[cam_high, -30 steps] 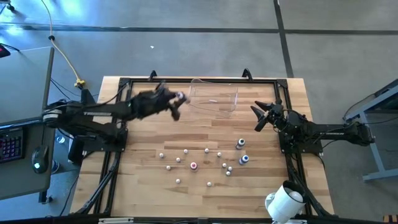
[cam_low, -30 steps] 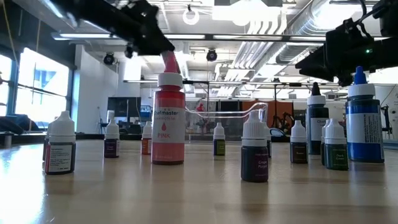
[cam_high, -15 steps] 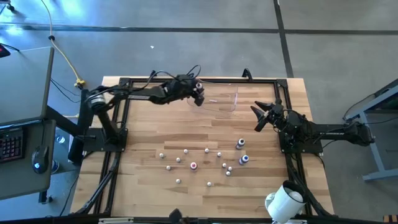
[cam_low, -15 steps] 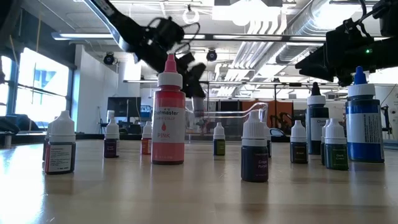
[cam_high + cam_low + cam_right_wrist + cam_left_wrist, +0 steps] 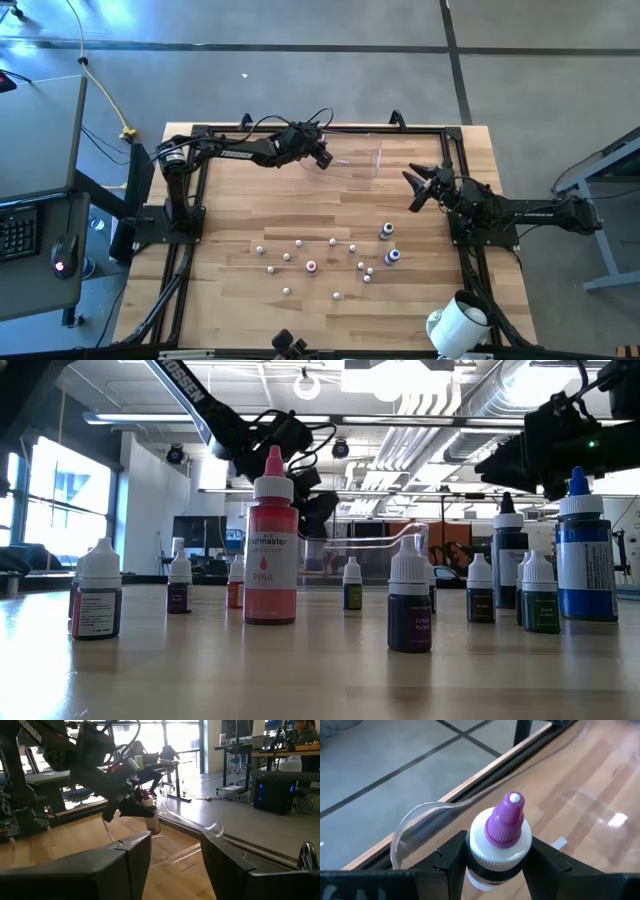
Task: Pick & Place food coloring
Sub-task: Put the purple food coloring into the transparent bin
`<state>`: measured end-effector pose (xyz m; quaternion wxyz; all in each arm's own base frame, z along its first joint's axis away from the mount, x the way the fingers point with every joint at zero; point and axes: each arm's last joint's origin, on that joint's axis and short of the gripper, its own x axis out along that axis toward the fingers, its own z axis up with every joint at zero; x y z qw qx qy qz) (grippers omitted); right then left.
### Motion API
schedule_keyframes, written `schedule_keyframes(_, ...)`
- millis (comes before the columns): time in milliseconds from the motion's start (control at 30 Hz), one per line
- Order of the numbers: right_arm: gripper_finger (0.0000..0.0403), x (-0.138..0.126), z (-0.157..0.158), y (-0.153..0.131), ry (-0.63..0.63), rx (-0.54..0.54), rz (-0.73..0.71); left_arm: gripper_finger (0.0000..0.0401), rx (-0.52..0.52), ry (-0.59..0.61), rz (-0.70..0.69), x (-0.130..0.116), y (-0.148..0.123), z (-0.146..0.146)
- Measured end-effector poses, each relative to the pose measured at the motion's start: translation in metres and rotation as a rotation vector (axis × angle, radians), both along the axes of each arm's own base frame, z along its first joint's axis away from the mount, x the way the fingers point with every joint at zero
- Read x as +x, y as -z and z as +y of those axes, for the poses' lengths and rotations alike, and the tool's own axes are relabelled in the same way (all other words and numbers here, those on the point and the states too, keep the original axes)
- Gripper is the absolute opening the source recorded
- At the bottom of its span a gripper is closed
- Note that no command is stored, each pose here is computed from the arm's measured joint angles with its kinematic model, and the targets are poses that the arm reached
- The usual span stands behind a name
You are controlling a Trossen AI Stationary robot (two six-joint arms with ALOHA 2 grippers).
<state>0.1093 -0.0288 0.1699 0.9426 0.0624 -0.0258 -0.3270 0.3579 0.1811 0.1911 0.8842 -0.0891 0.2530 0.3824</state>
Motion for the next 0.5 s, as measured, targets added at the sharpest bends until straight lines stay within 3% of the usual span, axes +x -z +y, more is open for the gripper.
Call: schedule_keyframes(500, 0.0165, 0.0, 0.0, 0.0006, -0.001, 0.003, 0.005, 0.0178, -0.004, -0.001, 0.012, -0.0006, 0.0011, -0.0004)
